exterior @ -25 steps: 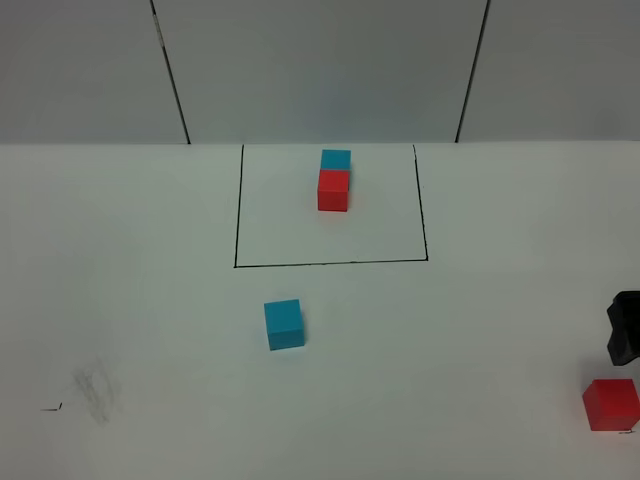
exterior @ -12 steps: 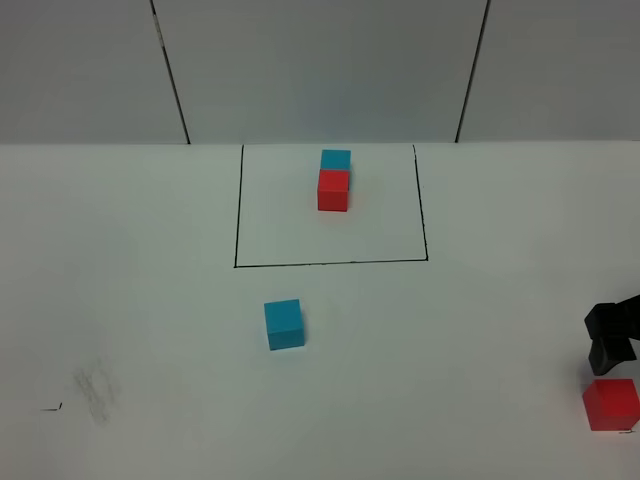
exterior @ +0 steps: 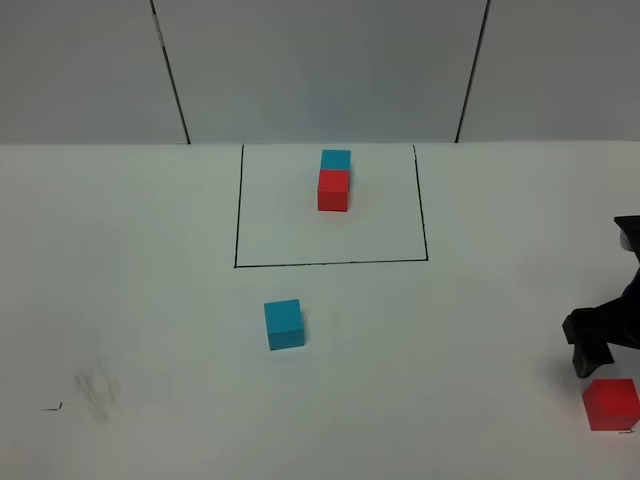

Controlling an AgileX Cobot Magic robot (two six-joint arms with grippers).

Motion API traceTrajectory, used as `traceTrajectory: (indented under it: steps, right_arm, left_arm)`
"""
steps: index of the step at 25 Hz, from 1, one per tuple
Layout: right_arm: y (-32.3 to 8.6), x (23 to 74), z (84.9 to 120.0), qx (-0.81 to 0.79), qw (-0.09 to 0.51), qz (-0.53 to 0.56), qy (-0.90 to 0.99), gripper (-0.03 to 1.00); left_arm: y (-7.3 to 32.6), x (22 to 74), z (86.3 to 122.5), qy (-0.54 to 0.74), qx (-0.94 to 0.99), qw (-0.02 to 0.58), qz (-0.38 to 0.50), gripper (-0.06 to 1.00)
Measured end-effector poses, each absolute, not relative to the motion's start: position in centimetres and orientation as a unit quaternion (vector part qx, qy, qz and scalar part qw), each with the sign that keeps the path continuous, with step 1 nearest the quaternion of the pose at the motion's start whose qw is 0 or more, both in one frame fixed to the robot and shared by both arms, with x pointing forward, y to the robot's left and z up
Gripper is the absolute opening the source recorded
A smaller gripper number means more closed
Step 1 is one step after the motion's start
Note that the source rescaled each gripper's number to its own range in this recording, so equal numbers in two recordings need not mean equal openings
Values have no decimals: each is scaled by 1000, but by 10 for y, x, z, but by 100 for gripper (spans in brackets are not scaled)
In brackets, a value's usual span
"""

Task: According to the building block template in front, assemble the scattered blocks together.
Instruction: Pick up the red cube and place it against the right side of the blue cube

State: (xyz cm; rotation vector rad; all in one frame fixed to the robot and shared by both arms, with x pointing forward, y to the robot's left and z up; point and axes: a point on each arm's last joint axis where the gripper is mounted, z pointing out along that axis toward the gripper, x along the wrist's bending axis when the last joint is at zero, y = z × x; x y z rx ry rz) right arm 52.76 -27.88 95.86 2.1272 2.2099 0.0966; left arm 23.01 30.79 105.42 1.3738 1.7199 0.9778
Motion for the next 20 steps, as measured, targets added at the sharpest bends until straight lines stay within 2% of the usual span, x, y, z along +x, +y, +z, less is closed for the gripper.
traceTrajectory:
  steps: [10,20]
  right_arm:
    - [-281,517,947,699,27,13,715,87]
    - [-276,517,942,715,22,48,697,87]
  left_arm:
    - [308,230,1054,667,532,358,379,100]
    - [308,230,1054,667,532,358,379,100]
